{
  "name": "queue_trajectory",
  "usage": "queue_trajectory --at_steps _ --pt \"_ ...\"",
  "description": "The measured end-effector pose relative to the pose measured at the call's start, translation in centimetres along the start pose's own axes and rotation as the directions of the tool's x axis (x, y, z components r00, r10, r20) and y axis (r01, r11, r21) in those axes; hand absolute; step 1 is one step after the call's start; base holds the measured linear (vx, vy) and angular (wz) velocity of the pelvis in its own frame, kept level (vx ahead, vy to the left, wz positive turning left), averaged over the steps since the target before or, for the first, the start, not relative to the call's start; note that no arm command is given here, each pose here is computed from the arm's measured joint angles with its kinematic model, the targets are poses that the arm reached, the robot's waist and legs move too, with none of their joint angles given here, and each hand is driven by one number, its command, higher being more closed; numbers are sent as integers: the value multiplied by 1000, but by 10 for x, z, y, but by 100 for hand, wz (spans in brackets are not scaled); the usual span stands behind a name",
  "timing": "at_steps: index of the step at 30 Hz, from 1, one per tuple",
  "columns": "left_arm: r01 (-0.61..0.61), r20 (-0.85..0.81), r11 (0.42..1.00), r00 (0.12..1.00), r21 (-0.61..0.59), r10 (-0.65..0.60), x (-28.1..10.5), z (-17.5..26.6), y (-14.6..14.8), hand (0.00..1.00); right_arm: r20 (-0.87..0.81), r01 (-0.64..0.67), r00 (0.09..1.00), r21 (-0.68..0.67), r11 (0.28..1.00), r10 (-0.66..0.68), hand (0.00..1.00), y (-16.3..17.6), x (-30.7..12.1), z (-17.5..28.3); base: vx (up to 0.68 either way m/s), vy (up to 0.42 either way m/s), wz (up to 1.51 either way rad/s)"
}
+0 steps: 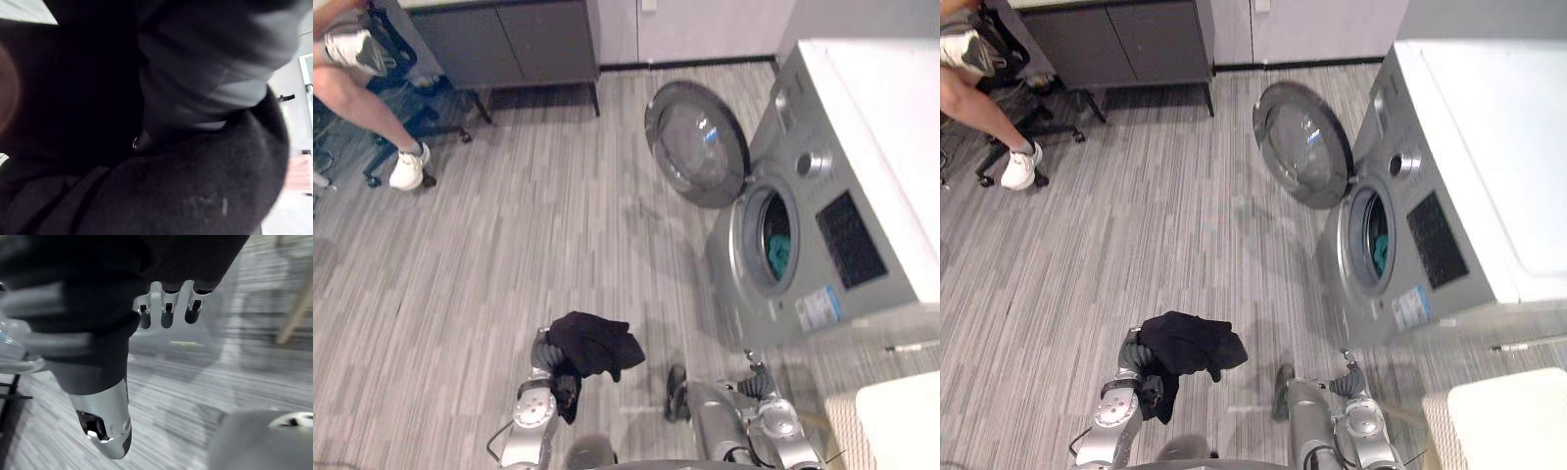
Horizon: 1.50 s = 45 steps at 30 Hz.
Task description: Pick up the laundry basket with both hands and put the clothes into the washing machine.
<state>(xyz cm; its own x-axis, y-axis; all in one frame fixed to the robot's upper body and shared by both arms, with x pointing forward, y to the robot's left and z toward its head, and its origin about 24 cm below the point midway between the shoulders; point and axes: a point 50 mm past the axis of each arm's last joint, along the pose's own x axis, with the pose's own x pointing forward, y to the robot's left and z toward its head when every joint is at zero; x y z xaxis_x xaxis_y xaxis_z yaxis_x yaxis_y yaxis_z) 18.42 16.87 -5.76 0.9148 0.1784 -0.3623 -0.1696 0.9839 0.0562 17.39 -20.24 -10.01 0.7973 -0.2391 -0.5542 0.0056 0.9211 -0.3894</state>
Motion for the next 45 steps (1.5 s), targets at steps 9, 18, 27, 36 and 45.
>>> queue_trajectory --at_steps 9,18,27,36,45 --pt "74 57 997 996 -4 -73 0 13 -19 100 33 18 999 35 999 -19 0 5 2 12 440 73 -83" --pt "98 47 992 994 80 -102 3 12 -15 100 -53 -41 998 69 997 45 0 35 -5 -2 277 369 -148" --pt "53 89 989 994 137 -65 16 25 4 100 -46 -43 998 17 999 43 0 27 8 3 69 46 -102" --pt "75 42 991 996 111 -80 10 13 -5 100 -116 37 993 -6 999 -38 0 2 6 -18 93 64 -93" --pt "103 68 987 991 124 -112 11 19 -12 100 -140 41 990 34 999 -36 0 10 2 -21 39 196 -40"
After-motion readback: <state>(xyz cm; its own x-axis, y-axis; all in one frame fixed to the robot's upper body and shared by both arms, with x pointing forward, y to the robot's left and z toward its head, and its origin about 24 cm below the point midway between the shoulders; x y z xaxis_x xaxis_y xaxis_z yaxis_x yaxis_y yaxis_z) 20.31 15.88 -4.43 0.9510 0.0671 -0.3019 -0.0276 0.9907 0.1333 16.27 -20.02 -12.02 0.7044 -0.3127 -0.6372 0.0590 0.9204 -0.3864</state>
